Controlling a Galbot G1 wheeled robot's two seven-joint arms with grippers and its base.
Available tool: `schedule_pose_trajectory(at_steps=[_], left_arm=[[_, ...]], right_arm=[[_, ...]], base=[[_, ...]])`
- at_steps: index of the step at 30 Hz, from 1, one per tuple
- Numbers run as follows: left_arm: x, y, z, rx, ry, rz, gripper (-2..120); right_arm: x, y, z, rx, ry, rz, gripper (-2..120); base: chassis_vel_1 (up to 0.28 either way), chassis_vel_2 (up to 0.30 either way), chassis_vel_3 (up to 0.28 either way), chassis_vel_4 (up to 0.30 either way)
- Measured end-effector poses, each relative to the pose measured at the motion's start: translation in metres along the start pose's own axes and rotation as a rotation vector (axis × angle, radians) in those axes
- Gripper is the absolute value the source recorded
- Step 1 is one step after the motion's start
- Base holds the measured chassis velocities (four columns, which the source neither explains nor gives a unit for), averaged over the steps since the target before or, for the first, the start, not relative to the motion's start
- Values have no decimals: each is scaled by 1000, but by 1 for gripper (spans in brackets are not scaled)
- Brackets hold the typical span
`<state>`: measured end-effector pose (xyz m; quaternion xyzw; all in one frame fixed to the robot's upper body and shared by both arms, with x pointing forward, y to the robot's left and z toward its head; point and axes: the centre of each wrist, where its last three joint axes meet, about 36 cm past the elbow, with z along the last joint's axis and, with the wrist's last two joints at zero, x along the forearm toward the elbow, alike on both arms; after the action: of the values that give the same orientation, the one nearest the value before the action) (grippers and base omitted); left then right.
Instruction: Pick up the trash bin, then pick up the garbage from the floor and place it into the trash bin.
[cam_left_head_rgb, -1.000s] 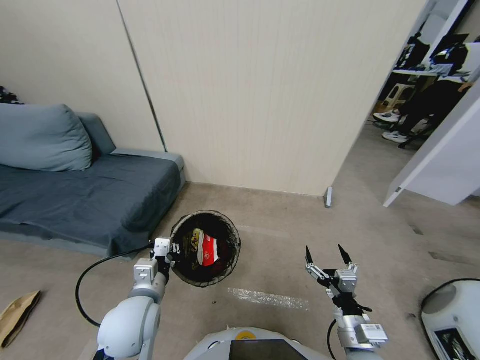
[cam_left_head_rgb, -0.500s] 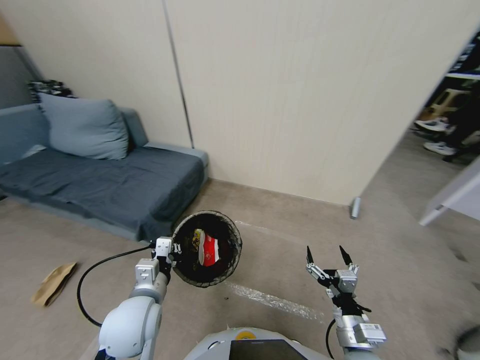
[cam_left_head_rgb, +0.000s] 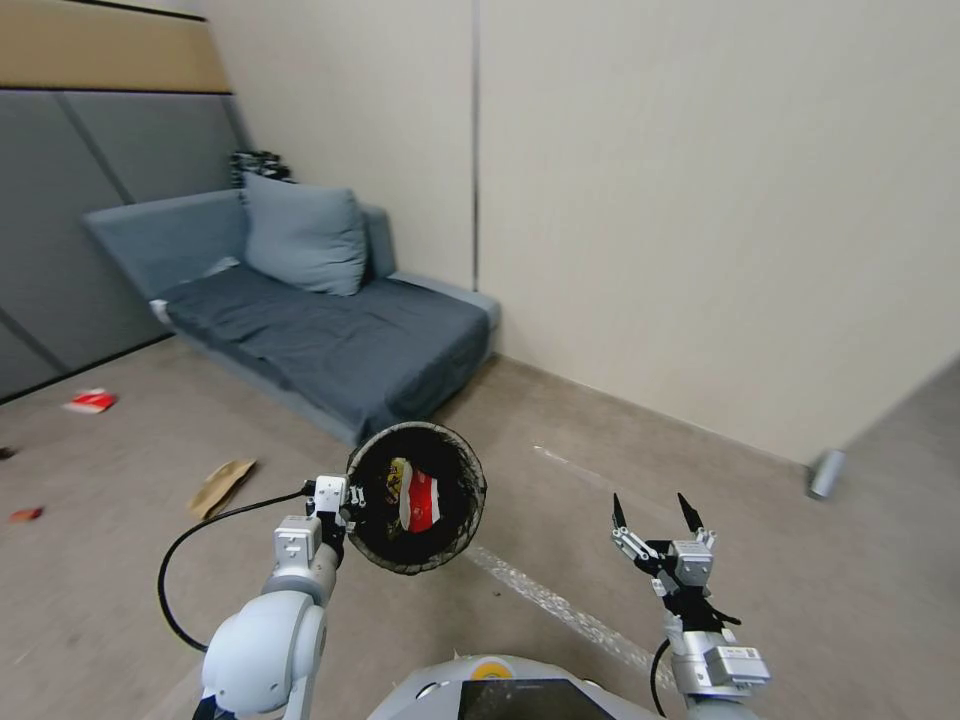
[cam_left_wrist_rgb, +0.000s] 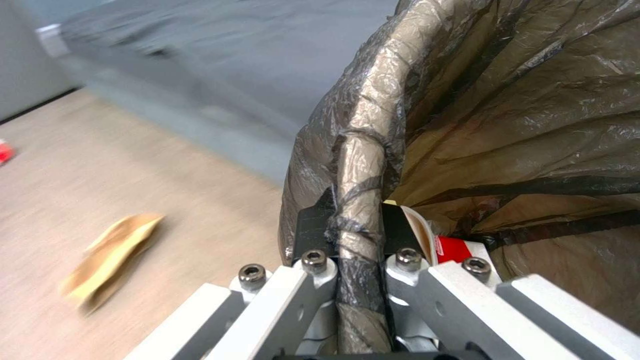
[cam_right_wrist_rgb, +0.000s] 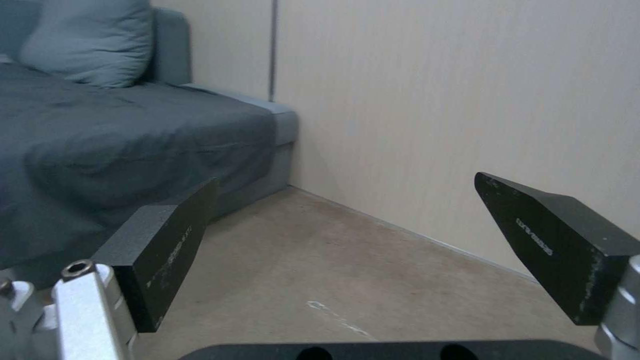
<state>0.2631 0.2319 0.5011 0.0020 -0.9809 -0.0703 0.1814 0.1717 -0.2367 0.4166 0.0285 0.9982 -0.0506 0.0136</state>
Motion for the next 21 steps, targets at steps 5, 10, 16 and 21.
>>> schedule_pose_trajectory(at_steps=[5, 10, 16, 21], left_arm=[[-1, 0, 1, 0, 1, 1, 1], [-2, 0, 1, -2, 1, 9, 1], [-3, -1, 1, -4, 1, 12, 1], [-3, -2, 2, -5, 2, 13, 1]], right_arm=[[0, 1, 1, -2, 7, 2, 100], [0, 1, 2, -3, 13, 4, 100], [1, 2, 2, -2, 23, 10, 100], [1, 2, 2, -1, 26, 12, 100]], base=[[122, 133, 125, 127], [118, 113, 131, 123], [123, 128, 143, 123], [133, 122, 117, 130]])
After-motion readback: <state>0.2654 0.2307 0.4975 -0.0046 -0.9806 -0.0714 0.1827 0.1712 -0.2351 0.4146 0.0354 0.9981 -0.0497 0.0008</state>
